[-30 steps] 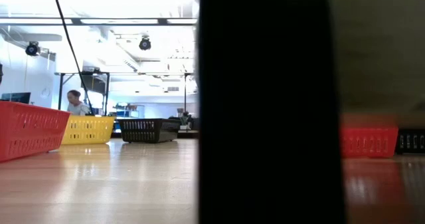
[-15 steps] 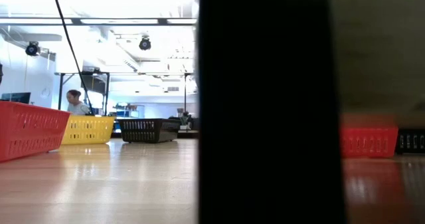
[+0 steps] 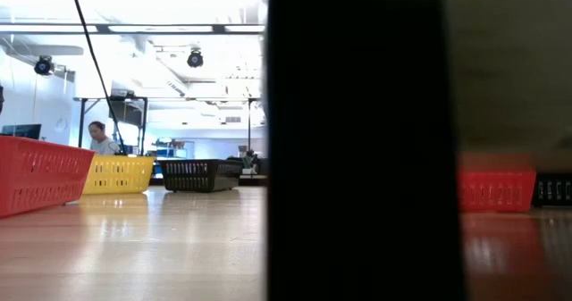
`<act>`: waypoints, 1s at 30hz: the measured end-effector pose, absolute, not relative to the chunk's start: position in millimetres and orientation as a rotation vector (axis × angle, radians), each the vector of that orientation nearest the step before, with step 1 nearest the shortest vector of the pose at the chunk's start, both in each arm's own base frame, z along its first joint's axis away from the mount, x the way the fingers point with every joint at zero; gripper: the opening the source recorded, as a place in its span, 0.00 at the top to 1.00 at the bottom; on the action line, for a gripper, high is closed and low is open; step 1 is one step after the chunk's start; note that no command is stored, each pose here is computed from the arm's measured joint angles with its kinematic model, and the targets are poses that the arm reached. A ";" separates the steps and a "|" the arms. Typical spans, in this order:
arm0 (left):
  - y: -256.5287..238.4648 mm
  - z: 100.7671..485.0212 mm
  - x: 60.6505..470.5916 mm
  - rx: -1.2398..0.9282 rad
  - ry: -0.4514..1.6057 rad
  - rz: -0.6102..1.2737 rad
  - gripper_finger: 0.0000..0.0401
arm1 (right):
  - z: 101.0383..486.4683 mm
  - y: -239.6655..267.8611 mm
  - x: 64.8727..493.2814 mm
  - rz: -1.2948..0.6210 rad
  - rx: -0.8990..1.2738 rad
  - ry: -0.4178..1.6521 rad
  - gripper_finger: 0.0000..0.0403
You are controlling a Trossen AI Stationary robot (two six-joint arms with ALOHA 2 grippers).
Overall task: Stack baskets on shelf by color
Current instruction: Put the top center red bin on the shelf
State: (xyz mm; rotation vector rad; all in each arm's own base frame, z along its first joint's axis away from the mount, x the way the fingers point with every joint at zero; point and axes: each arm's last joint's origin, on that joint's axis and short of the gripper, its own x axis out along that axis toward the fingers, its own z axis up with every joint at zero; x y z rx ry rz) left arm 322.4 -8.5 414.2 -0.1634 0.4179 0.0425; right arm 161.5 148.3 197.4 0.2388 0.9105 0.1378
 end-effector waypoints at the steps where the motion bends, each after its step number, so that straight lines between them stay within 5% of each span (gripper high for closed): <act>1: -8.5 414.2 322.4 -0.163 0.418 0.042 0.51 | 197.4 148.2 161.6 0.132 0.237 0.906 0.81; 7: -8.5 414.2 322.4 -0.163 0.418 0.042 0.51 | 197.3 148.0 161.7 0.127 0.234 0.901 0.79; 18: -8.7 414.2 322.4 -0.163 0.418 0.042 0.51 | 195.3 146.9 160.8 0.123 0.218 0.910 0.97; 30: -9.3 414.1 322.4 -0.163 0.418 0.040 0.51 | 195.8 146.4 161.6 0.116 0.181 0.885 0.96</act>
